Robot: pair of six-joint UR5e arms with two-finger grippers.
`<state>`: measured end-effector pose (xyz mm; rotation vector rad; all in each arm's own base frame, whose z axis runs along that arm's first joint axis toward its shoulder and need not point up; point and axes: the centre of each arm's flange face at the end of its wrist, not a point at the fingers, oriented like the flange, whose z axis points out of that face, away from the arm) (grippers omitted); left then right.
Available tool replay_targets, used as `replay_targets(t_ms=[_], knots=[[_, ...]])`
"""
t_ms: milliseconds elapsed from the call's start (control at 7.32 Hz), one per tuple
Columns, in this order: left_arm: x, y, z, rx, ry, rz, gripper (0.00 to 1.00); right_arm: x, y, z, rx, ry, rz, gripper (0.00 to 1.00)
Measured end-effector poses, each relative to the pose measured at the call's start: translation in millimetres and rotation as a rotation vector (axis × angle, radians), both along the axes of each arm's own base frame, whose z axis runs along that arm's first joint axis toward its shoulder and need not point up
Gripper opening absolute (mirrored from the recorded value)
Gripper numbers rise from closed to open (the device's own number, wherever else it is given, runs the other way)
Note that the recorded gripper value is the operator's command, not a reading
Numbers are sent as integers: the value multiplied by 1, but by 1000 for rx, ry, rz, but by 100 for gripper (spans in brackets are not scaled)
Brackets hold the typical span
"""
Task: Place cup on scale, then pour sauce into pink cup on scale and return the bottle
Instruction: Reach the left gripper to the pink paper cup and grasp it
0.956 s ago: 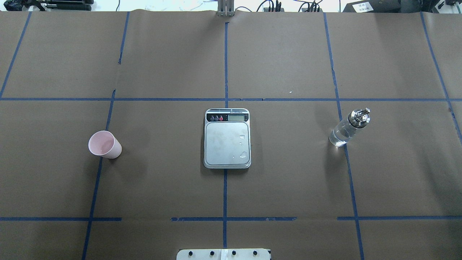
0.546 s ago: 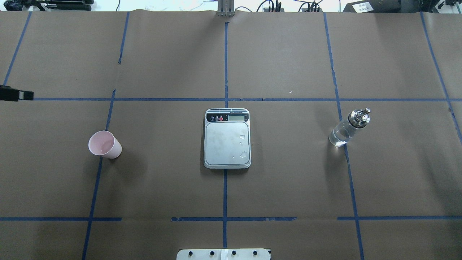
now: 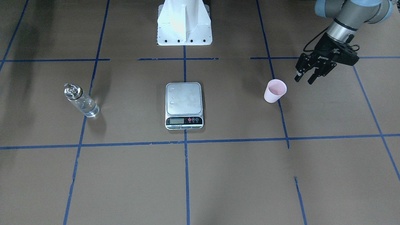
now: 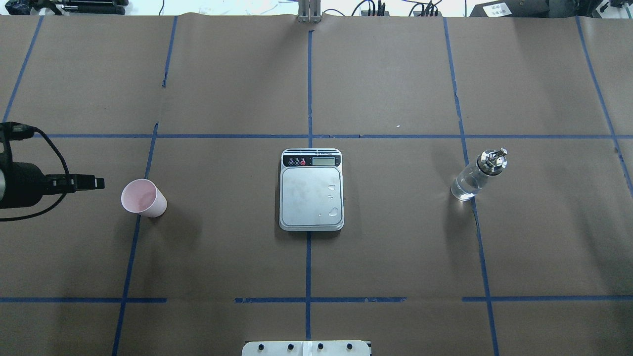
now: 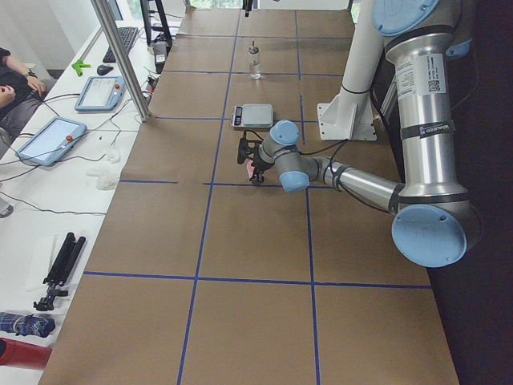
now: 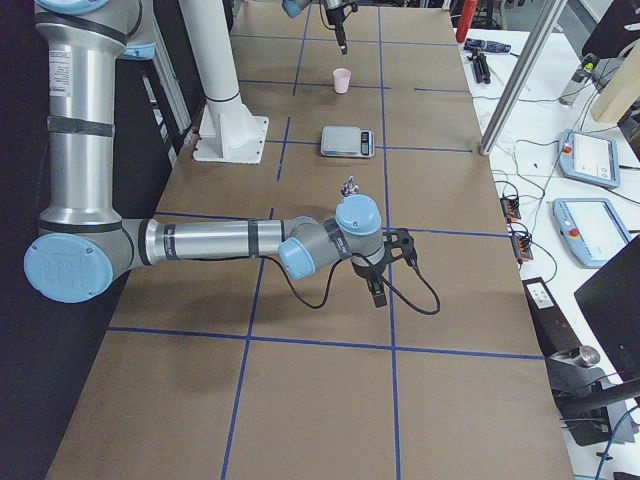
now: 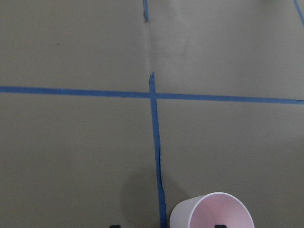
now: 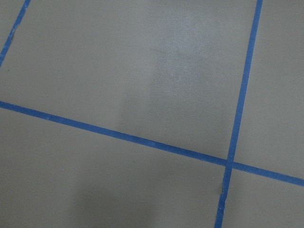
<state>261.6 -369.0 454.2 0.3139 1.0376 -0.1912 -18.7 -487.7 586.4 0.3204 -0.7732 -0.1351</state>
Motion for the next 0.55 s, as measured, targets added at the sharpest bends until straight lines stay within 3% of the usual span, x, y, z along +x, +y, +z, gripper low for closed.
replay_targets(t_ms=[546], knots=[[39,-7,-14,-58,-47,-14,50,0,2,0,-1,-1,0,100]])
